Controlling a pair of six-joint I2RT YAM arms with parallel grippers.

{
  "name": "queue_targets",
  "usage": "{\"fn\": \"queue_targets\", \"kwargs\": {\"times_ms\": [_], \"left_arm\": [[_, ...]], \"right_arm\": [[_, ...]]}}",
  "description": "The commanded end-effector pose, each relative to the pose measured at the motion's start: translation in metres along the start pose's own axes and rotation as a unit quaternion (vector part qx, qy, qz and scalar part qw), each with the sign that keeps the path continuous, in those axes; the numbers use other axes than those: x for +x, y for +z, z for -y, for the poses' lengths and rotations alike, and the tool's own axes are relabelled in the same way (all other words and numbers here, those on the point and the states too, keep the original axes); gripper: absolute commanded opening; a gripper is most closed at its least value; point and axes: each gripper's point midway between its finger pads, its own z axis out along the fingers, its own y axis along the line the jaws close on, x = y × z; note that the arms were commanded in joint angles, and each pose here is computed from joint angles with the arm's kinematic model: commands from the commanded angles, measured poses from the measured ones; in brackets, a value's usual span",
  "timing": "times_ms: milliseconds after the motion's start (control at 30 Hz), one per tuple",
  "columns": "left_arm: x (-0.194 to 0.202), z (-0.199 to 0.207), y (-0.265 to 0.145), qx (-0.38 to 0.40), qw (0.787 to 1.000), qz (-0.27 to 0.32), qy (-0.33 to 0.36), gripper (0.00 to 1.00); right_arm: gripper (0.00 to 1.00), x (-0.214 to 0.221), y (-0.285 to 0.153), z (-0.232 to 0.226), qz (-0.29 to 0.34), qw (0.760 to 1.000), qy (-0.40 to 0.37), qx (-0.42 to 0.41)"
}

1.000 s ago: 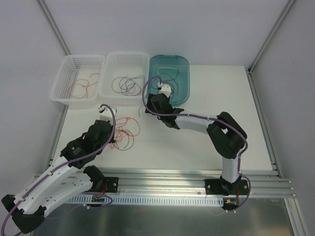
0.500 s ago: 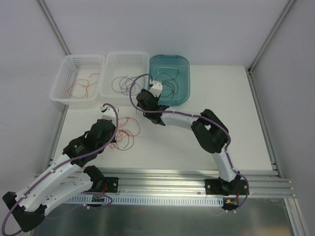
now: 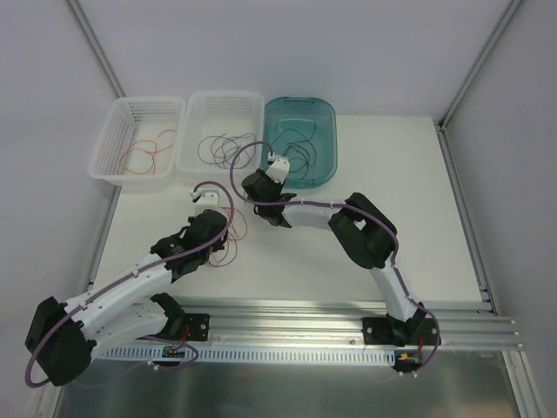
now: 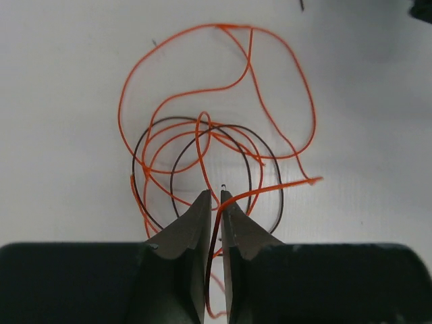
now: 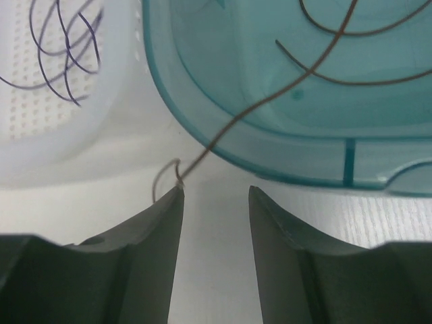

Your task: Untangle the cables

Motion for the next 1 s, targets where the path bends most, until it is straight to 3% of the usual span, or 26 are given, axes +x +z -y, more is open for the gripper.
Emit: {"fn": "queue_targets", "kwargs": {"times_ms": [0,67,133,200,233,333,433,567,700,733,833,967], "left_arm": [[0.013,0.004,0.028,-0.014,0.997,0.011,-0.077,0.12],[0.021,0.008,0.037,-0.012,0.997,0.005,-0.072,0.15],[0.024,0.011,0.037,-0.001,0.999,-0.003,-0.053,0.28],[0.014,0.019,0.033,0.023,0.999,0.004,-0.043,0.42],[0.007,0.026,0.026,0.053,0.998,0.010,-0.022,0.57],[-0.021,0.043,0.006,0.121,0.991,0.045,0.018,0.85],[-0.055,0.054,-0.008,0.152,0.983,0.085,0.055,0.99],[-0.094,0.075,0.000,0.160,0.974,0.110,0.118,0.99],[-0.108,0.095,0.034,0.162,0.954,0.142,0.208,0.97],[-0.130,0.104,0.034,0.167,0.945,0.196,0.203,0.96],[-0.127,0.107,0.058,0.165,0.929,0.235,0.232,0.91],[-0.117,0.106,0.095,0.137,0.930,0.229,0.251,0.88]], "right_arm": [[0.48,-0.028,-0.030,-0.019,0.006,0.999,0.021,-0.048],[0.51,-0.024,-0.044,-0.013,-0.017,0.998,0.003,-0.063],[0.56,-0.040,-0.068,-0.014,-0.026,0.996,-0.011,-0.081],[0.61,-0.053,-0.091,-0.006,-0.036,0.994,-0.044,-0.093],[0.64,-0.054,-0.100,-0.005,-0.049,0.992,-0.057,-0.102],[0.73,-0.079,-0.140,0.007,-0.067,0.983,-0.119,-0.120],[0.81,-0.100,-0.176,0.027,-0.071,0.973,-0.172,-0.133],[0.91,-0.113,-0.212,0.065,-0.077,0.966,-0.210,-0.132],[0.94,-0.123,-0.243,0.090,-0.066,0.960,-0.225,-0.156],[0.94,-0.126,-0.249,0.095,-0.059,0.959,-0.226,-0.158],[0.94,-0.134,-0.266,0.124,-0.036,0.960,-0.234,-0.147],[0.94,-0.148,-0.285,0.148,0.001,0.962,-0.232,-0.144]]}}
